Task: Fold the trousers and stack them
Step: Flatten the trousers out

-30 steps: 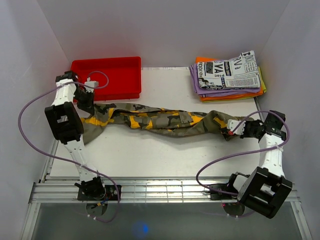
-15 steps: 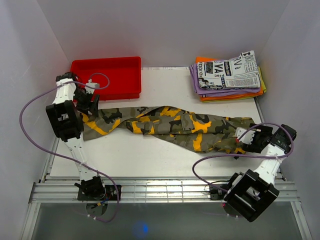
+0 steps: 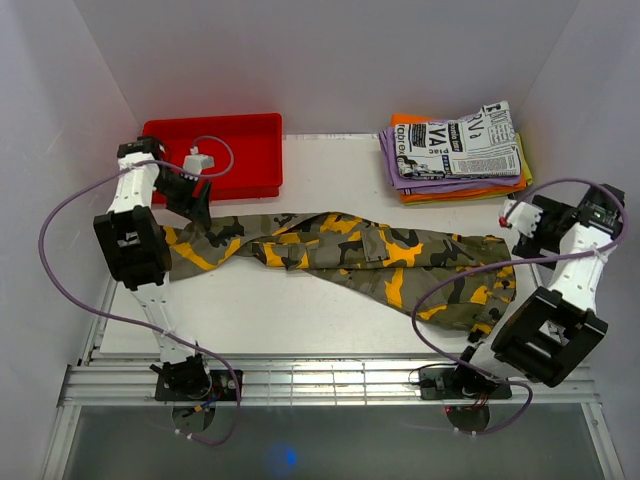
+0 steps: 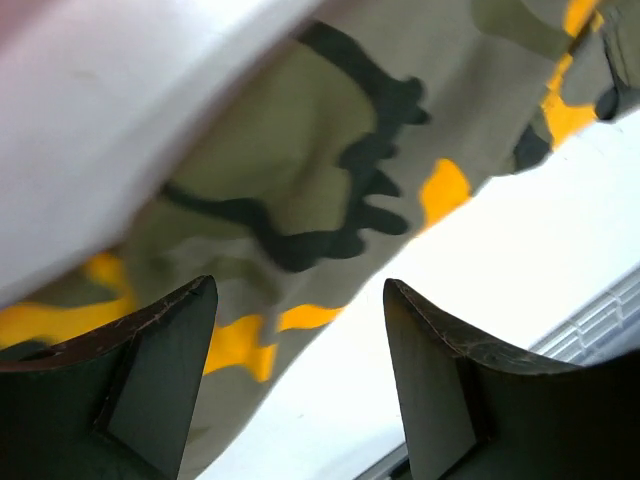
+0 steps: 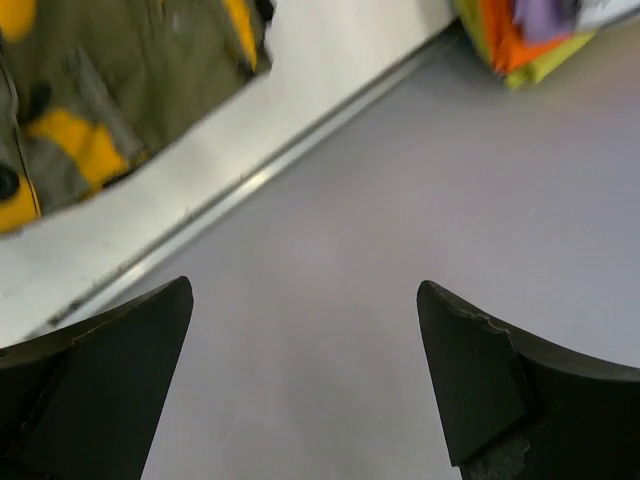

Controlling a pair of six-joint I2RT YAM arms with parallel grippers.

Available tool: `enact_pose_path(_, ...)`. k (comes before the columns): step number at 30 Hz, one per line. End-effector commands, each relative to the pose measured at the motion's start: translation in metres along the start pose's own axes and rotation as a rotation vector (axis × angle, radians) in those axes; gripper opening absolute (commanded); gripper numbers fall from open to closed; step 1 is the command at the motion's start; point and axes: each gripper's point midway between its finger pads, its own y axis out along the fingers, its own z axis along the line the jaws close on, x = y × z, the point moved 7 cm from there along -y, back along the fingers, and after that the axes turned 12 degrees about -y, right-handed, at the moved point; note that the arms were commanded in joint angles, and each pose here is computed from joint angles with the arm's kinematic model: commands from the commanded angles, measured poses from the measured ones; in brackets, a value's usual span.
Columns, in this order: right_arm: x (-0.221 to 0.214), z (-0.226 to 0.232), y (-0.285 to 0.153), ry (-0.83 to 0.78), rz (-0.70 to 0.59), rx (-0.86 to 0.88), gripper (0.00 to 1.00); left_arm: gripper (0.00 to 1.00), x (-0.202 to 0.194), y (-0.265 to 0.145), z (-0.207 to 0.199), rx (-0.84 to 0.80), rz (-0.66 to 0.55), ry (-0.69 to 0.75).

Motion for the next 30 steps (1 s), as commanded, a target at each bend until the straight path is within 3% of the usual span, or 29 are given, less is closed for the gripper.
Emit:
enact_pose_path(1, 0.049, -0.008, -0.005, 0.205, -0.093, 0.107, 0.98, 0.78, -0.017, 0.013, -0.034, -0.109, 0.035, 0.038)
enact_pose_path(3, 0.08, -0.008, 0.001, 0.258, -0.133, 0.174, 1.0, 0.77, -0.021, 0.02, -0.037, -0.113, 0.035, 0.023)
enact_pose_path(5, 0.108, -0.006, 0.008, 0.246, -0.17, 0.242, 0.91, 0.77, -0.031, 0.03, -0.039, -0.123, 0.061, -0.011)
enact_pose_path(8, 0.132, 0.018, 0.022, 0.254, -0.141, 0.38, 0.88, 0.77, -0.042, 0.047, -0.03, -0.057, 0.104, -0.034)
enact_pose_path(14, 0.143, 0.013, 0.051, 0.229, -0.106, 0.295, 0.9, 0.79, -0.051, 0.058, -0.025, -0.033, 0.122, -0.029)
enact_pose_path(20, 0.133, 0.023, 0.081, 0.245, 0.031, 0.471, 0.88, 0.77, -0.067, 0.071, -0.015, 0.024, 0.178, -0.041)
enact_pose_path(21, 0.129, 0.033, 0.092, 0.24, 0.064, 0.513, 0.87, 0.72, -0.068, 0.073, -0.013, 0.027, 0.184, -0.045)
enact_pose_path(23, 0.115, 0.036, 0.103, 0.194, 0.17, 0.503, 0.75, 0.64, -0.072, 0.077, -0.012, 0.019, 0.199, -0.08)
enact_pose_path(25, 0.108, 0.025, 0.121, 0.159, 0.195, 0.417, 0.69, 0.51, -0.074, 0.077, -0.011, 0.006, 0.204, -0.112)
enact_pose_path(30, 0.13, -0.031, 0.138, 0.217, 0.079, 0.311, 0.66, 0.29, -0.082, 0.07, 0.0, 0.008, 0.21, -0.187)
